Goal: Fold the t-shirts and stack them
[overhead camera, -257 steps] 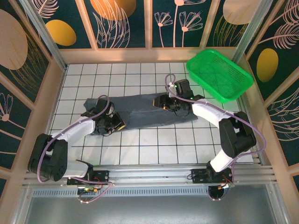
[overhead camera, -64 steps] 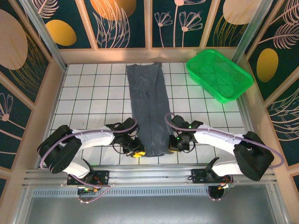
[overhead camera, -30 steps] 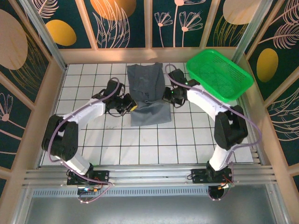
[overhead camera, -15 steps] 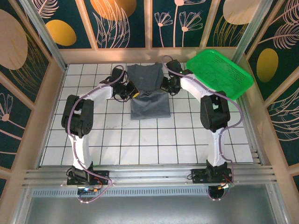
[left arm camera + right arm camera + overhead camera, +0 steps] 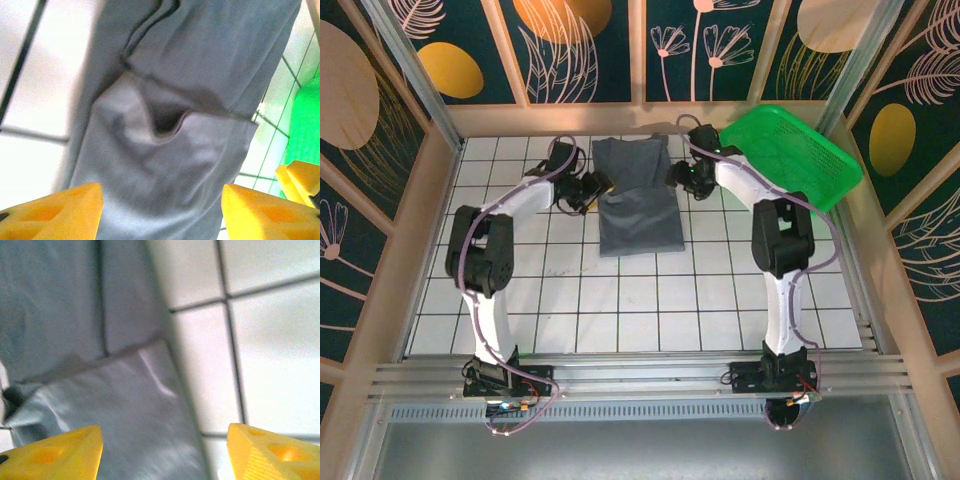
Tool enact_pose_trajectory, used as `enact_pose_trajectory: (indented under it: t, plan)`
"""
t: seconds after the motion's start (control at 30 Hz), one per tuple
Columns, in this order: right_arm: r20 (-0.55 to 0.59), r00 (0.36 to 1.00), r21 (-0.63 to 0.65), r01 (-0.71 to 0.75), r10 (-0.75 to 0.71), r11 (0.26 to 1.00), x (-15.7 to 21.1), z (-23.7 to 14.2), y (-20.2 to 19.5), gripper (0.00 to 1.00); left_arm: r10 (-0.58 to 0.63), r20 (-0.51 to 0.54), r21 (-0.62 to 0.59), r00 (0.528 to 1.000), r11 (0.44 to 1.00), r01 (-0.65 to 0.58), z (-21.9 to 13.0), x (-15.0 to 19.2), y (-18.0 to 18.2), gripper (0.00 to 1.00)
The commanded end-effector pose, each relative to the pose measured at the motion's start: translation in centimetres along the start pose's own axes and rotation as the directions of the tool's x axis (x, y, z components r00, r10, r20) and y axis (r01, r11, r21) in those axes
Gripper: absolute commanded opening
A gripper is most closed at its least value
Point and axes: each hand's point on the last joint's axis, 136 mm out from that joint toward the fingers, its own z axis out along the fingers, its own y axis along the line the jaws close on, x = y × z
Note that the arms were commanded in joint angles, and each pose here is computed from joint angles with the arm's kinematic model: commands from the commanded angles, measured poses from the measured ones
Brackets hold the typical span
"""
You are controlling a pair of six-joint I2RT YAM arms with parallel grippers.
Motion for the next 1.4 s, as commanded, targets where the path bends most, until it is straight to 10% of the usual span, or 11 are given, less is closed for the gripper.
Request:
enact_pose_trajectory:
  t: [0.0, 0.4, 1.03, 1.37]
  plan:
    - [0.055, 0.998, -0.019, 0.002, -0.001, 1.0, 1.6, -4.3, -0.1, 0.66, -0.043, 0.02, 0.024, 0.999, 0.999, 0.043, -3.0, 2.0, 1.2, 0.63]
    - [-0.14, 0.988, -0.071, -0.083, 0.073, 0.994, 15.2, -3.0, -1.5, 0.62, -0.196, -0.204, -0.006, 0.959, 0.98, 0.199, -2.2, 14.1, 7.3, 0.52]
    - [-0.178, 0.979, 0.015, -0.098, 0.099, 0.995, 15.4, 0.9, -3.0, 0.51, -0.171, -0.148, -0.049, 0.974, 0.985, 0.166, 1.4, 11.9, 7.5, 0.39]
    - [-0.114, 0.99, -0.038, -0.091, 0.086, 0.995, 12.3, -0.1, -0.7, 0.0, -0.122, -0.101, -0.02, 0.987, 0.992, 0.121, 0.9, 9.4, 4.9, 0.0]
